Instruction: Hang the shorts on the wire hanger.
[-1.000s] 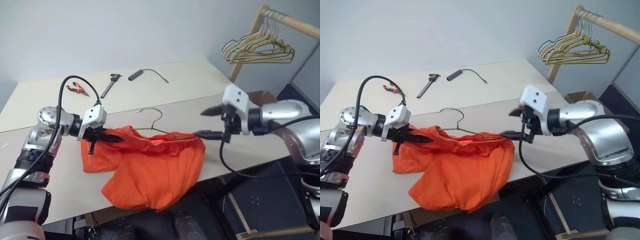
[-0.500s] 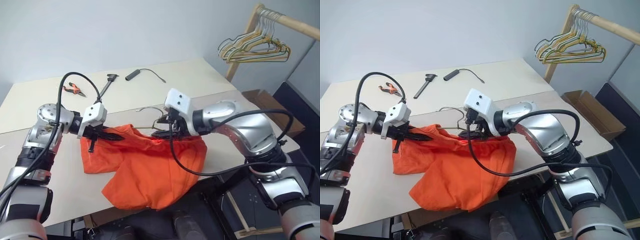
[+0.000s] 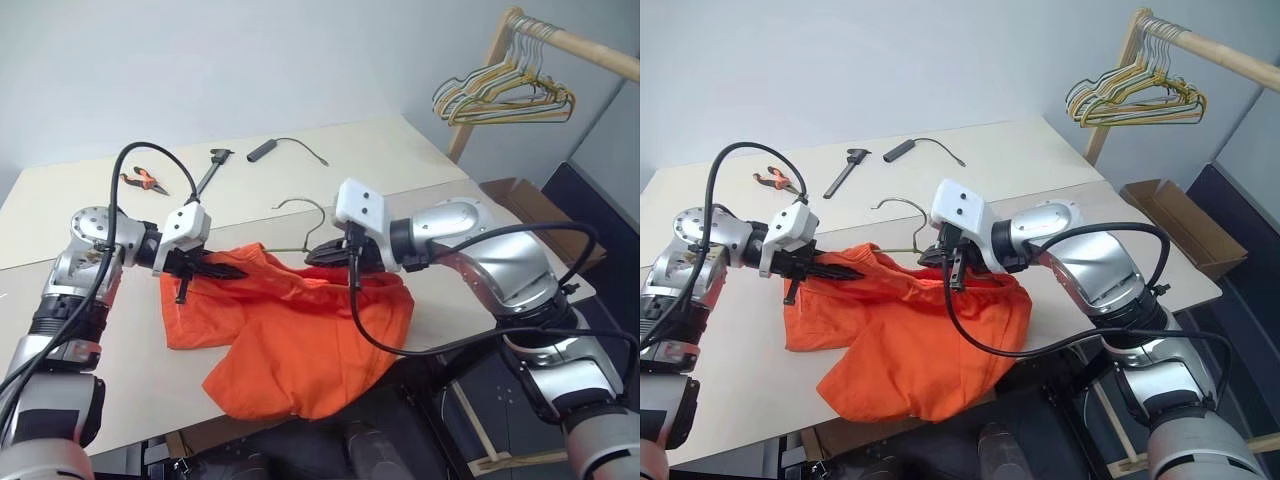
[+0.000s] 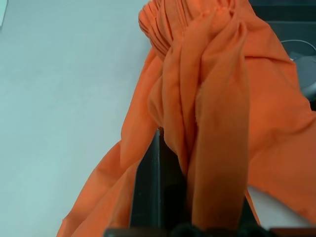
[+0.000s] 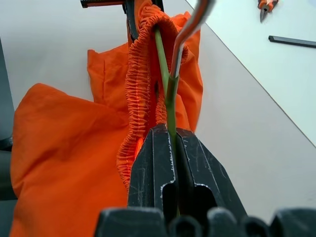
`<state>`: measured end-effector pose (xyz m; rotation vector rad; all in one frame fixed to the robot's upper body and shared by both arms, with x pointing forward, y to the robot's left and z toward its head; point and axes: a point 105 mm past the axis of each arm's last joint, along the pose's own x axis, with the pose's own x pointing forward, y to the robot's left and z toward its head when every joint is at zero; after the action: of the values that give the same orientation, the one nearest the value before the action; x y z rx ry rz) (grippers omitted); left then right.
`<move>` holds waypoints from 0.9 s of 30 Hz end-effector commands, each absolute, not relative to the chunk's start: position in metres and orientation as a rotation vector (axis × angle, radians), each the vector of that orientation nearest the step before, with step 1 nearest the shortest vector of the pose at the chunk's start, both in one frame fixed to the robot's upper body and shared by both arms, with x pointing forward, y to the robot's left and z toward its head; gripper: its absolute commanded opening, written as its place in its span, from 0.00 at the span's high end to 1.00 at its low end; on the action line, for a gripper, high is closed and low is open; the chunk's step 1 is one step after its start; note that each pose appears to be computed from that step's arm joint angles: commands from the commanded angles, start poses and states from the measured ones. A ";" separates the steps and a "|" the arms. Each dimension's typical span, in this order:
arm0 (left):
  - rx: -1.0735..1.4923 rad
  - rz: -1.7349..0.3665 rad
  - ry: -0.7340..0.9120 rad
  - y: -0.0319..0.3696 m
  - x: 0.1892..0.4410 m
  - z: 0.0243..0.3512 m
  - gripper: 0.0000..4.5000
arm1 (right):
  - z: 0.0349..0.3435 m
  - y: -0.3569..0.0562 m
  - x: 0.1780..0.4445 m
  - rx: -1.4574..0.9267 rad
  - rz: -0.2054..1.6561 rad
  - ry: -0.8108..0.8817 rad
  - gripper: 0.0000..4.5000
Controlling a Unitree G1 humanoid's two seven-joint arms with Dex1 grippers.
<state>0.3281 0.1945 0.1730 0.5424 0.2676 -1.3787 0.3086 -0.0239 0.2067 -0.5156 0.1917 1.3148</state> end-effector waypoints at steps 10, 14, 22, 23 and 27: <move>0.613 -1.294 0.210 0.217 0.330 0.197 0.11 | 0.225 -0.047 0.317 -0.535 1.275 0.118 1.00; 0.754 -1.205 0.262 0.231 0.339 0.174 0.00 | 0.227 -0.050 0.315 -0.535 1.275 0.113 1.00; 0.730 -1.112 0.190 0.223 0.360 0.174 0.34 | 0.224 -0.054 0.312 -0.548 1.277 0.130 1.00; 0.727 -1.113 0.183 0.222 0.361 0.177 0.41 | 0.224 -0.055 0.312 -0.548 1.276 0.133 1.00; 0.719 -1.133 0.174 0.225 0.358 0.185 0.69 | 0.217 -0.059 0.314 -0.562 1.258 0.155 1.00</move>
<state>0.3577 0.2204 0.1664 0.7144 0.2270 -1.1522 0.3152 -0.0569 0.2036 -0.5303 0.2198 1.2730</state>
